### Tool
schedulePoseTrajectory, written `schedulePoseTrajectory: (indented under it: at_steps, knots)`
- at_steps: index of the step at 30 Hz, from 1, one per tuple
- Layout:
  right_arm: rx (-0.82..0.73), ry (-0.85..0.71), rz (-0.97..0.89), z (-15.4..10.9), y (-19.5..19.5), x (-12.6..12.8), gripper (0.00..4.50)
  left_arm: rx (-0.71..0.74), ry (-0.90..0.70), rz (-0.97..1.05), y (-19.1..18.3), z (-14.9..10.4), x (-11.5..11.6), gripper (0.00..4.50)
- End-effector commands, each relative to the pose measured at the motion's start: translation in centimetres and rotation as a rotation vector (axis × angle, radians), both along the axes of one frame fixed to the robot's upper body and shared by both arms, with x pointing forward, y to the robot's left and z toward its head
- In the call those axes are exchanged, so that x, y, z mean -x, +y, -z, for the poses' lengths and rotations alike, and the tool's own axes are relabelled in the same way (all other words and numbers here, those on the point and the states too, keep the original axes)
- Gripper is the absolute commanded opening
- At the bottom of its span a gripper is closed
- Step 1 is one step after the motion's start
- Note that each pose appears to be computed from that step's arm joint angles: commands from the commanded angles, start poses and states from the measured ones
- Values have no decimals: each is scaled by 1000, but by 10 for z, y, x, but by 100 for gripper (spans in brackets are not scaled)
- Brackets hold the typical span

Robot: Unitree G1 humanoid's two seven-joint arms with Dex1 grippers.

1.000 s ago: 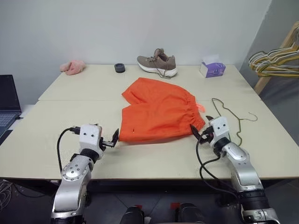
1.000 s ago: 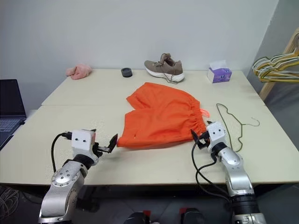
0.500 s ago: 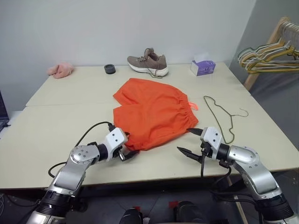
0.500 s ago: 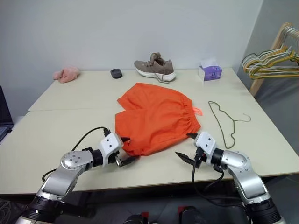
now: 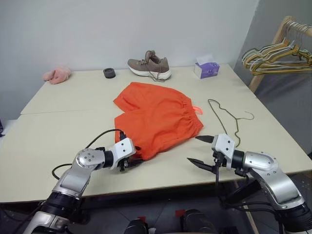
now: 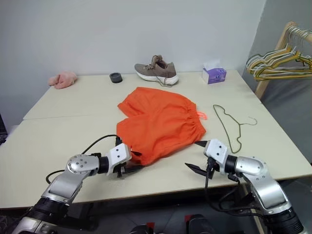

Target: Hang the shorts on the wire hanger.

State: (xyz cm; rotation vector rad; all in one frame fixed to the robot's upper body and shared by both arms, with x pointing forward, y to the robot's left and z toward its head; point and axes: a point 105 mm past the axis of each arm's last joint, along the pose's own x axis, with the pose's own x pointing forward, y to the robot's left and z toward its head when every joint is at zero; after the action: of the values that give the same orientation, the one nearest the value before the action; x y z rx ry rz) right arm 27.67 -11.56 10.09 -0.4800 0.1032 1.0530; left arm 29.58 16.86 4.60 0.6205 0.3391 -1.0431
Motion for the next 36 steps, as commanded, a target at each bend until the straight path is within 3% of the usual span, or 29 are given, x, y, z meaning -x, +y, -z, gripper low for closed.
schedulePoseTrajectory:
  at_steps: [1, 5, 15, 18, 25, 29, 36]
  knots:
    - [100, -89, -13, -1, 0, -16, 450, -43, -24, -52, 15, 0, -4, 115]
    - [209, -169, -32, 5, 2, -42, 450, -37, -61, -118, 30, -9, -8, 3]
    - [398, -294, -100, 21, 29, -94, 450, 1, -73, -147, 34, -21, 3, 3]
    - [406, -316, -101, 20, 37, -103, 392, 5, -74, -152, 34, -23, 3, 0]
    - [436, -332, -86, 19, 38, -114, 149, -17, -55, -144, 40, -22, 9, 0]
    - [453, -354, -90, 8, 30, -115, 5, -62, 36, -85, 45, -13, 30, 0]
    - [481, -304, -271, 6, 32, -82, 5, -86, 206, 50, 42, -14, 66, 0]
